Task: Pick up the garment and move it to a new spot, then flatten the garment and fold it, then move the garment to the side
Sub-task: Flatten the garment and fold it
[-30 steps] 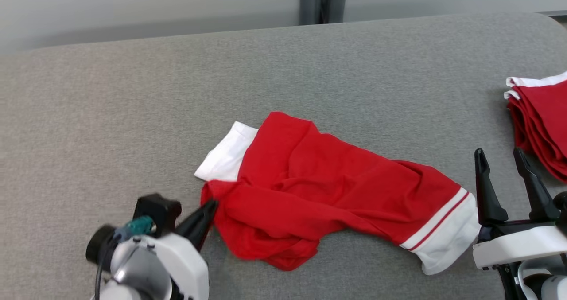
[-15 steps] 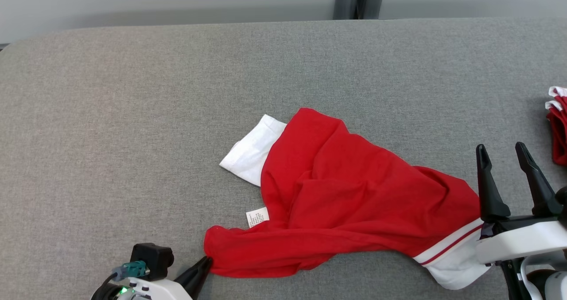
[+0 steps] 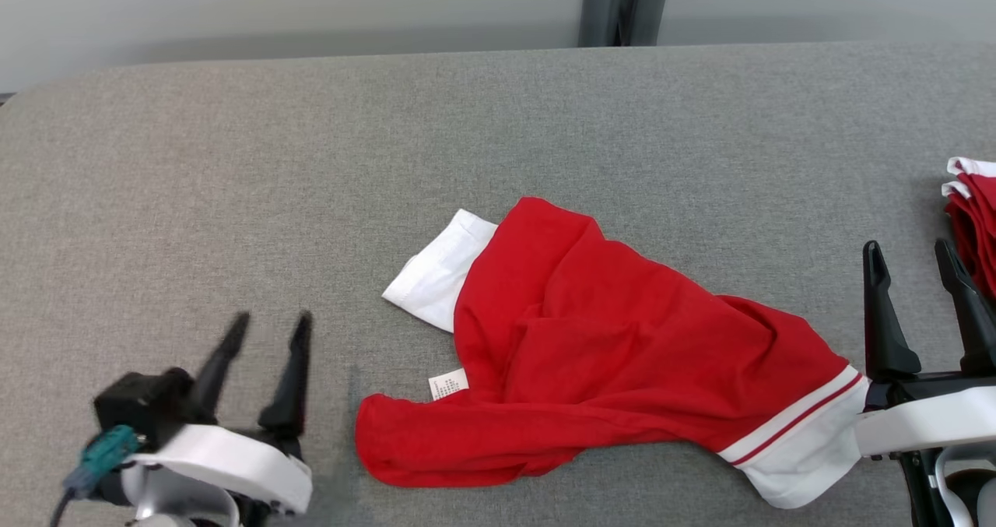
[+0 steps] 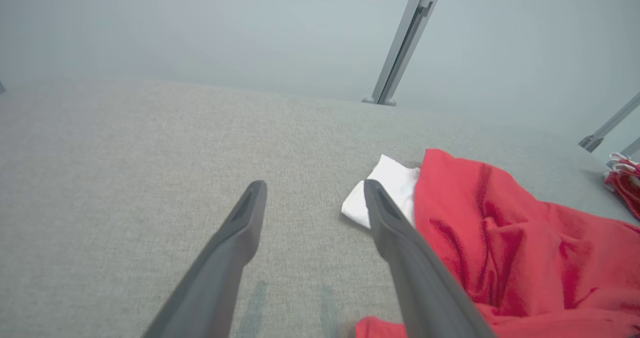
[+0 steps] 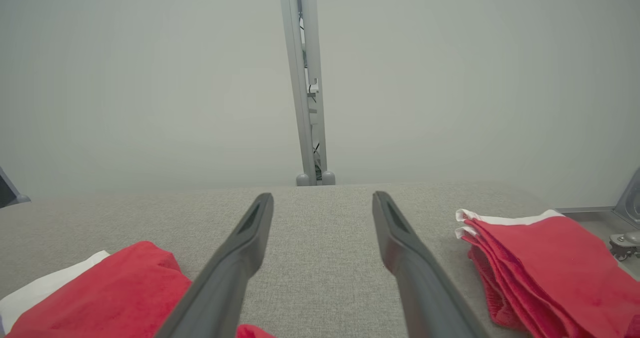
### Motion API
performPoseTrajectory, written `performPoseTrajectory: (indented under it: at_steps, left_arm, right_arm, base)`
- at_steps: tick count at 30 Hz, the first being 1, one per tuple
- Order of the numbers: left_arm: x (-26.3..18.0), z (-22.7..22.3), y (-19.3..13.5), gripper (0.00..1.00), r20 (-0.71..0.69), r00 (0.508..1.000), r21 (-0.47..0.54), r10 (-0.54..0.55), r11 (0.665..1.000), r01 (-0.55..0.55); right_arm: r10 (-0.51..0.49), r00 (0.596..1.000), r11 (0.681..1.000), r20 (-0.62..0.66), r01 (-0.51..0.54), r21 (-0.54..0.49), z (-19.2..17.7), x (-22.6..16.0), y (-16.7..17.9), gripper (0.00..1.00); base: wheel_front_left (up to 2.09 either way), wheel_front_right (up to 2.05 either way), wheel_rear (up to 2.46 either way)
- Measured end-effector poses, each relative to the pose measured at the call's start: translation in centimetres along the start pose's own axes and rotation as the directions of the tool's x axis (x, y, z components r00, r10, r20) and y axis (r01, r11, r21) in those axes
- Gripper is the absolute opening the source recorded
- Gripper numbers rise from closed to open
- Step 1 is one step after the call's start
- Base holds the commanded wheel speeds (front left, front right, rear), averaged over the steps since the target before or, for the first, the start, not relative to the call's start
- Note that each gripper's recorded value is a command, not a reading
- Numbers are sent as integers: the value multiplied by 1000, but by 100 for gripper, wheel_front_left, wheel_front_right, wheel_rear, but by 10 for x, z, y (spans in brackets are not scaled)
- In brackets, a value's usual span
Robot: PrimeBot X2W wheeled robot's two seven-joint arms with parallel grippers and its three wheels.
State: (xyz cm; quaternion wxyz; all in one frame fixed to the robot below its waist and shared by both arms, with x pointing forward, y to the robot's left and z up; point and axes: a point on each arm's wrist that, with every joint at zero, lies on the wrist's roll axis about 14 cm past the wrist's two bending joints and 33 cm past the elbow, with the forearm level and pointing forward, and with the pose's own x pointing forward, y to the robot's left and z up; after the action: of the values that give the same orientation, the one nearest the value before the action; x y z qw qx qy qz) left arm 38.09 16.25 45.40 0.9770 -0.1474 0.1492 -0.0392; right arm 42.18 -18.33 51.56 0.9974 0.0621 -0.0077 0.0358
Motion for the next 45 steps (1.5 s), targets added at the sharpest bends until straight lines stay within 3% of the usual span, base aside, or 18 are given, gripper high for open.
performPoseTrajectory:
  at_steps: [3,7,13,18,45]
  left_arm:
    - [2,41,3,100,170,985,25,25,999,-29]
    - [-4,91,5,100,371,928,71,42,995,-74]
    - [-13,113,6,100,456,890,162,12,982,-96]
    - [-17,97,9,100,407,913,210,-1,973,-92]
    - [-14,70,5,100,287,958,201,0,978,-60]
  right_arm:
    - [-2,1000,1000,9,2,-12,4,-2,0,100]
    - [0,1000,1000,15,0,-16,8,-5,1,100]
    - [3,1000,1000,13,-3,-19,9,-12,2,100]
    - [1,1000,1000,10,0,-24,10,-19,1,100]
    - [12,1000,1000,-10,-13,-17,5,-23,6,100]
  base:
    - [0,0,0]
    - [0,0,0]
    - [0,0,0]
    - [0,0,0]
    - [0,0,0]
